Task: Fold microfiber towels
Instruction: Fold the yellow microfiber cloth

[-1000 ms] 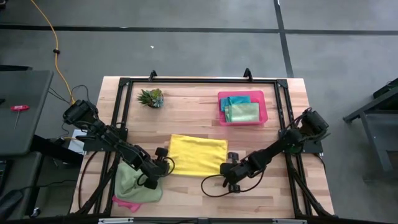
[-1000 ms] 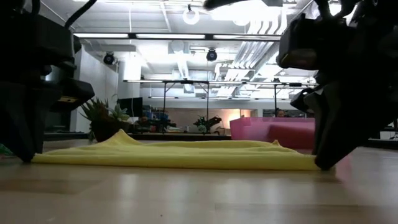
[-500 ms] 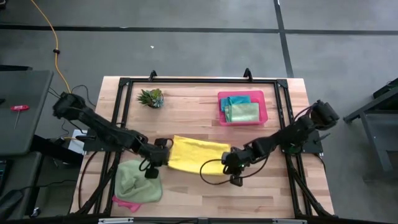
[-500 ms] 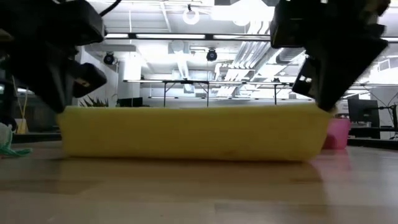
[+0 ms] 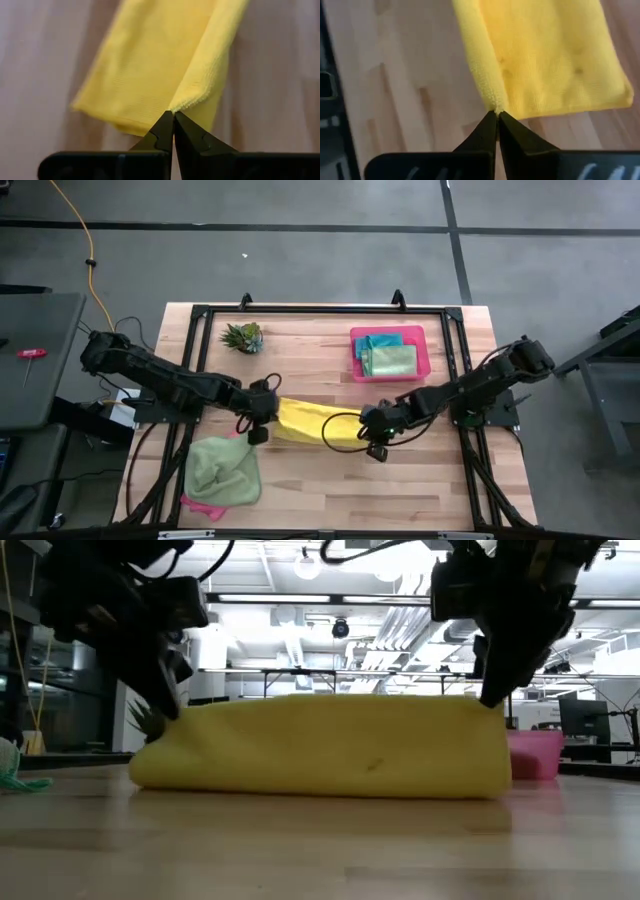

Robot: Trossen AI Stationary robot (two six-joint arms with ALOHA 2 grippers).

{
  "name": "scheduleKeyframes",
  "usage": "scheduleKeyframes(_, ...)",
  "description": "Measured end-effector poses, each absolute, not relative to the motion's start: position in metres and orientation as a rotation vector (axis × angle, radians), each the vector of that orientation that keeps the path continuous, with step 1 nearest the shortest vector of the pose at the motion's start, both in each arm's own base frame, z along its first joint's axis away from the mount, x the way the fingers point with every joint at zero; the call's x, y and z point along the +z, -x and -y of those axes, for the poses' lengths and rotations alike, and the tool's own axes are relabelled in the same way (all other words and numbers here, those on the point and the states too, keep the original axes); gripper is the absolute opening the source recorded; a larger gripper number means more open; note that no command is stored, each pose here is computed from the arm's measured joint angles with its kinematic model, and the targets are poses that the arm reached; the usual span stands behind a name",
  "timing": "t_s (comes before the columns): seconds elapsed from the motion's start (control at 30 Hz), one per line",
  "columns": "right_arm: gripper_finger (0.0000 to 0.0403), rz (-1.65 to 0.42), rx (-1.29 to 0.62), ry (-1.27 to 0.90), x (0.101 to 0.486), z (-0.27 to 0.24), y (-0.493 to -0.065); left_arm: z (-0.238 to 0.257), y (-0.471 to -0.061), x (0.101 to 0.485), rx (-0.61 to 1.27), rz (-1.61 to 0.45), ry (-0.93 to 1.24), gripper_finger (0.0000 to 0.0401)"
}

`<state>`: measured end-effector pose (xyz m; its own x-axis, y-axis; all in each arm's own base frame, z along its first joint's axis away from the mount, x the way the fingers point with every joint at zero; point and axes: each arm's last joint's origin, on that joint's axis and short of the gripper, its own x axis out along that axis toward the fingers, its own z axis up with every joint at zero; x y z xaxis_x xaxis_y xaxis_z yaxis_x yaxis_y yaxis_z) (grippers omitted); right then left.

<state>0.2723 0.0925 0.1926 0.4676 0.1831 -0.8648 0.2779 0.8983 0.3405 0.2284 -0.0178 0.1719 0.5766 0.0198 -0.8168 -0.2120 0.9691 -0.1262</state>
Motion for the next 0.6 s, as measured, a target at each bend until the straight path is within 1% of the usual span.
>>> scheduleKeyframes(0.17, 0.0000, -1.111, -0.173, -0.467, 0.188, -0.089, -0.270, 0.006, -0.230, 0.173, 0.285, -0.911, 0.256, 0.0000)
scheduleKeyframes(0.37, 0.0000, -1.105, -0.301, -0.480, 0.186, -0.080, -0.269, 0.001, -0.230, 0.171, 0.326, -0.912, 0.253, 0.0000)
scheduleKeyframes(0.5, 0.0000, -1.096, -0.380, -0.508, 0.185, -0.073, -0.269, -0.001, -0.231, 0.168, 0.389, -0.910, 0.232, 0.0000)
scheduleKeyframes(0.6, 0.0000, -1.099, -0.403, -0.521, 0.185, -0.068, -0.269, -0.002, -0.233, 0.164, 0.421, -0.920, 0.239, 0.0000)
